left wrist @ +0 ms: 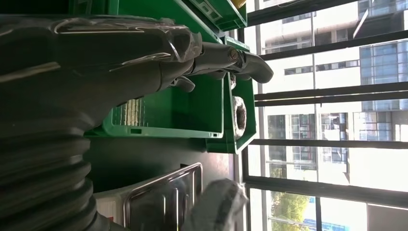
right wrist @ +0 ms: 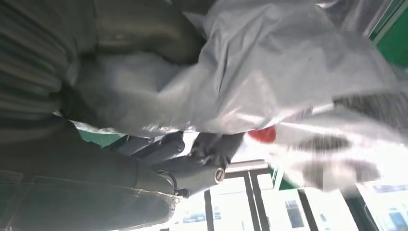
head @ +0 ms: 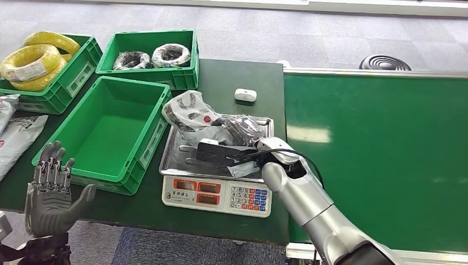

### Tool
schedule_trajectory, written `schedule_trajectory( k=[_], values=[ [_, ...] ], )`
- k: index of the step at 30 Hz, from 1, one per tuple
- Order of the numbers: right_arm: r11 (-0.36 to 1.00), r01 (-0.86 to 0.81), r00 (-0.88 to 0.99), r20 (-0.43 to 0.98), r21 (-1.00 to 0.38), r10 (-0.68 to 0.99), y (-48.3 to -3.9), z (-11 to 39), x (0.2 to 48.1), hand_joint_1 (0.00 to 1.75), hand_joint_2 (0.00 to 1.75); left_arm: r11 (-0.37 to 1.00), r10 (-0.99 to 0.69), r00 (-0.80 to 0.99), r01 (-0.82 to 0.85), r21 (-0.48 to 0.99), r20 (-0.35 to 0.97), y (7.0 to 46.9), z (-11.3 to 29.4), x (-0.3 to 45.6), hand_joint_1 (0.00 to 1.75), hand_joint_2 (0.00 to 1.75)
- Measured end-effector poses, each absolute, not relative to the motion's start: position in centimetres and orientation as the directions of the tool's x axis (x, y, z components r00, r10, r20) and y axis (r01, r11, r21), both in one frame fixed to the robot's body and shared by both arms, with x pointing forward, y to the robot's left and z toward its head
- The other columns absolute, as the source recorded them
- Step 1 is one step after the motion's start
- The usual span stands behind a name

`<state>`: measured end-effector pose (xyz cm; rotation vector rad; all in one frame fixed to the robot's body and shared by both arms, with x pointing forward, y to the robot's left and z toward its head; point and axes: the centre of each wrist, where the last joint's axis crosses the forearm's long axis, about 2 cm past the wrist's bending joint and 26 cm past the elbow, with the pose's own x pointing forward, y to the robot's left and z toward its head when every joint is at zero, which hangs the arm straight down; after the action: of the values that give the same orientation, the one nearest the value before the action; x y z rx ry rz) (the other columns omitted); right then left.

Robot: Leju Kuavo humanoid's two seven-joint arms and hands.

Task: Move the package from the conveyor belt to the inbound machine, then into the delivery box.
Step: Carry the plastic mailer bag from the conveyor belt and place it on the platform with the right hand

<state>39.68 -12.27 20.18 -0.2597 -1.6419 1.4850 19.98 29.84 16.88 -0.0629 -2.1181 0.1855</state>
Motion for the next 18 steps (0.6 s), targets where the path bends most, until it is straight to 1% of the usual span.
schedule_trajectory(
  k=[5, 11, 13, 15, 18],
  values=[
    [0.310, -0.417, -0.595, 0.515, -0.854, 0.617, -12.2, 19.9, 39.8, 0.00, 1.75, 0.992, 0.109, -0.577, 0.012, -0.124, 0.809, 28.6, 18.3, 21.5, 0.00, 1.75],
    [0.467, -0.419, -0.612, 0.622, -0.779, 0.489, -12.9, 20.0, 39.9, 0.00, 1.75, 0.997, 0.080, -0.627, 0.055, -0.059, 0.775, 26.6, 20.1, 23.1, 0.00, 1.75],
    [0.565, -0.428, -0.614, 0.686, -0.705, 0.390, -13.3, 20.0, 39.5, 0.00, 1.75, 0.998, 0.058, -0.636, 0.068, -0.020, 0.769, 26.0, 20.3, 23.3, 0.00, 1.75],
    [0.676, -0.433, -0.614, 0.744, -0.596, 0.263, -13.8, 20.4, 39.0, 0.00, 1.75, 0.997, 0.032, -0.648, 0.078, 0.025, 0.761, 25.3, 20.6, 23.5, 0.00, 1.75],
    [0.772, -0.416, -0.619, 0.772, -0.480, 0.145, -14.7, 21.6, 38.5, 0.00, 1.75, 0.993, 0.022, -0.659, 0.103, 0.062, 0.751, 24.1, 20.8, 23.8, 0.00, 1.75]
  ],
)
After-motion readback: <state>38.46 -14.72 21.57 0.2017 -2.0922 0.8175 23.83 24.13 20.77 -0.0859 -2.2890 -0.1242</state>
